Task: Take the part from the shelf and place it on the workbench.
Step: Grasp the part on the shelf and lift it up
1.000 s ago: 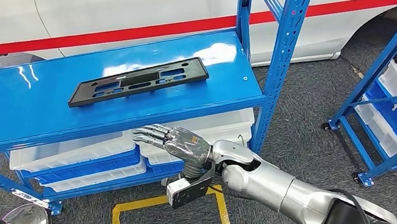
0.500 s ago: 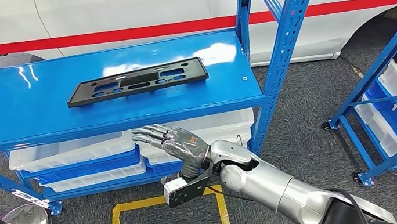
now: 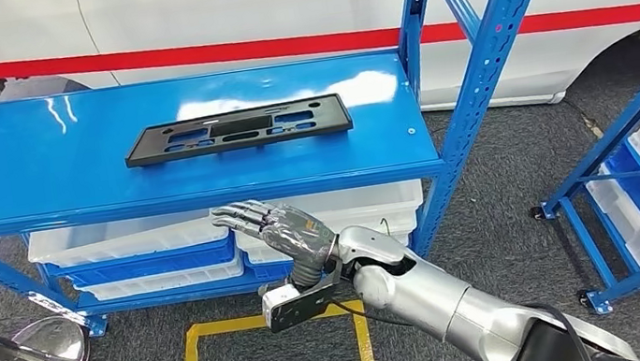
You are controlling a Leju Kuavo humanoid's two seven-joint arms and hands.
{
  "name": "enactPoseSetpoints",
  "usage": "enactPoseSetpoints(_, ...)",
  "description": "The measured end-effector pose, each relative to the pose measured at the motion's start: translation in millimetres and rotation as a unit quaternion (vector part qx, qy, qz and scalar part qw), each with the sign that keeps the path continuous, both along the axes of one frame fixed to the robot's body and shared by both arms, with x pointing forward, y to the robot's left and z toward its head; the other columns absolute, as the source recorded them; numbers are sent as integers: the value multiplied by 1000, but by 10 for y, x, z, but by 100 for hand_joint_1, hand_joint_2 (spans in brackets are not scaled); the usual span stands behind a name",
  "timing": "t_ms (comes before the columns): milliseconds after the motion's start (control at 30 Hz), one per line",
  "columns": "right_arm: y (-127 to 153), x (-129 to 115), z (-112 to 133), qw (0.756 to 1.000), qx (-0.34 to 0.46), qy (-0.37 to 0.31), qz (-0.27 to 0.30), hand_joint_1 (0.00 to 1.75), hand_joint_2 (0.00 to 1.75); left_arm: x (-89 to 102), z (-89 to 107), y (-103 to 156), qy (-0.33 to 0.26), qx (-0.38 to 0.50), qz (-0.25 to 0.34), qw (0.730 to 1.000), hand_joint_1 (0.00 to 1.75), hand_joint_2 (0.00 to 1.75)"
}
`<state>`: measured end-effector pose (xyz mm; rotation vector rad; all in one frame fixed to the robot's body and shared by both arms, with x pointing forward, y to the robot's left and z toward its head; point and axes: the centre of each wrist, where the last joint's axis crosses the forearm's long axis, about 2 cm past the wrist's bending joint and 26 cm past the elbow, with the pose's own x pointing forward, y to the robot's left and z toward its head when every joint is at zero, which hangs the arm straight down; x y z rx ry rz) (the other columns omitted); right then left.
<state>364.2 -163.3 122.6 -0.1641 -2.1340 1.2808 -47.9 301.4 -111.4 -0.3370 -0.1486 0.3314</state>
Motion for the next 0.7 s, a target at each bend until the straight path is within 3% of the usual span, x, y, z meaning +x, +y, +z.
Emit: enactPoseSetpoints(700, -11, 55, 45, 1000, -5, -7, -22, 0, 175, -31, 2, -10, 1, -1, 8, 1000, 0, 0)
